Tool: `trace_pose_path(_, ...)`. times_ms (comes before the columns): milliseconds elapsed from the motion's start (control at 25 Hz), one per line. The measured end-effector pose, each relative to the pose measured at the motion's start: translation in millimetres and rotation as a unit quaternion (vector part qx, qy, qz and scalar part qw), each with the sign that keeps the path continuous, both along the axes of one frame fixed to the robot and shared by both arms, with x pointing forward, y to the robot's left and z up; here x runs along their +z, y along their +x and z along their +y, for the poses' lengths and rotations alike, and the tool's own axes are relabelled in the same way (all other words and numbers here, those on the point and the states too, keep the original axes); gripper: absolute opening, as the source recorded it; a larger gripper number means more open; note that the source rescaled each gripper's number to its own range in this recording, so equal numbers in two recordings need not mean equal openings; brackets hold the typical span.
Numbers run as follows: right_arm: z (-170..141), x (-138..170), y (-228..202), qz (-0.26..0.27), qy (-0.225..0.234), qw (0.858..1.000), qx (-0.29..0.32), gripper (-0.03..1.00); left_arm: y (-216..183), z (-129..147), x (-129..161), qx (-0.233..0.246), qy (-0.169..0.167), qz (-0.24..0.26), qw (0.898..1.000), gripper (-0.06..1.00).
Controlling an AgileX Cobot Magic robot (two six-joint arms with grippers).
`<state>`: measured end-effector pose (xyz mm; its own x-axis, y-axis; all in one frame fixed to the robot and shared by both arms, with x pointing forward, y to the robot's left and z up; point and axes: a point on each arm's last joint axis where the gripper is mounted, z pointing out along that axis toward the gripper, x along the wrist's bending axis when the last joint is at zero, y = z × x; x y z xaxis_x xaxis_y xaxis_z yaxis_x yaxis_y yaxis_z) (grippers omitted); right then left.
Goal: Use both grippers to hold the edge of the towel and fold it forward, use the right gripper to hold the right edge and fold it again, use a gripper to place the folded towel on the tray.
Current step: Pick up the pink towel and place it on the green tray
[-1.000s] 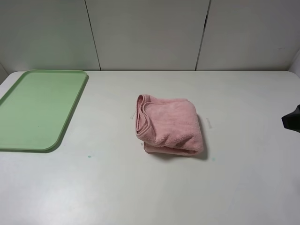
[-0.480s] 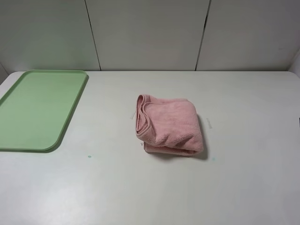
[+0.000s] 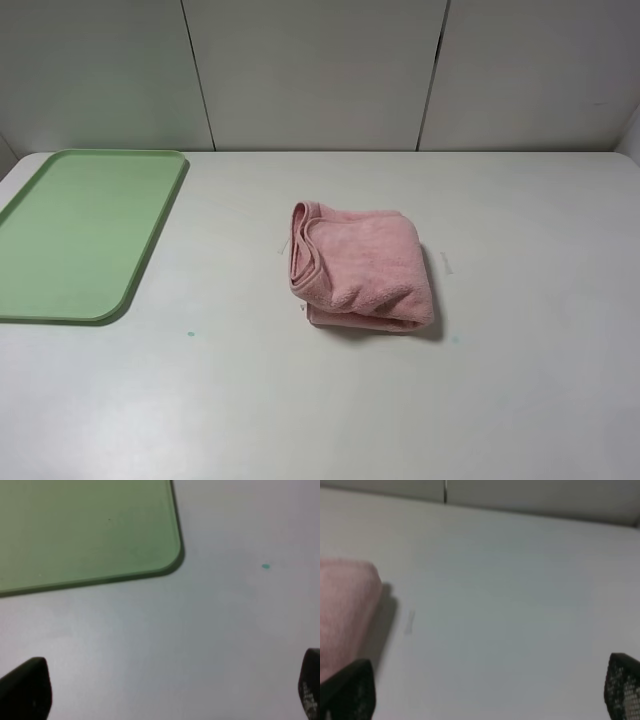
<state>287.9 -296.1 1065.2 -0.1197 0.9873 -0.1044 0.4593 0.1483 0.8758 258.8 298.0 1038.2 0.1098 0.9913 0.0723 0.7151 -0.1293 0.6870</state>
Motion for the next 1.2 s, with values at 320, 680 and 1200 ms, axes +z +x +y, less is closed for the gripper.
trace_pose_path(320,-2.1,5.4,-30.0,-0.089,0.011,0.996,0.002,1.00,0.0,0.0,0.0,0.000,0.000,0.000,1.000,0.99)
trace_pose_path(680,-2.3,5.5,-46.3,-0.126,0.022,0.992,0.006,1.00,0.0,0.0,0.0,0.000,0.000,0.000,1.000,0.99)
trace_pose_path(1200,-1.7,-8.7,-53.9,-0.033,0.014,0.999,0.012,1.00,0.0,0.0,0.0,0.000,0.000,0.000,1.000,0.99)
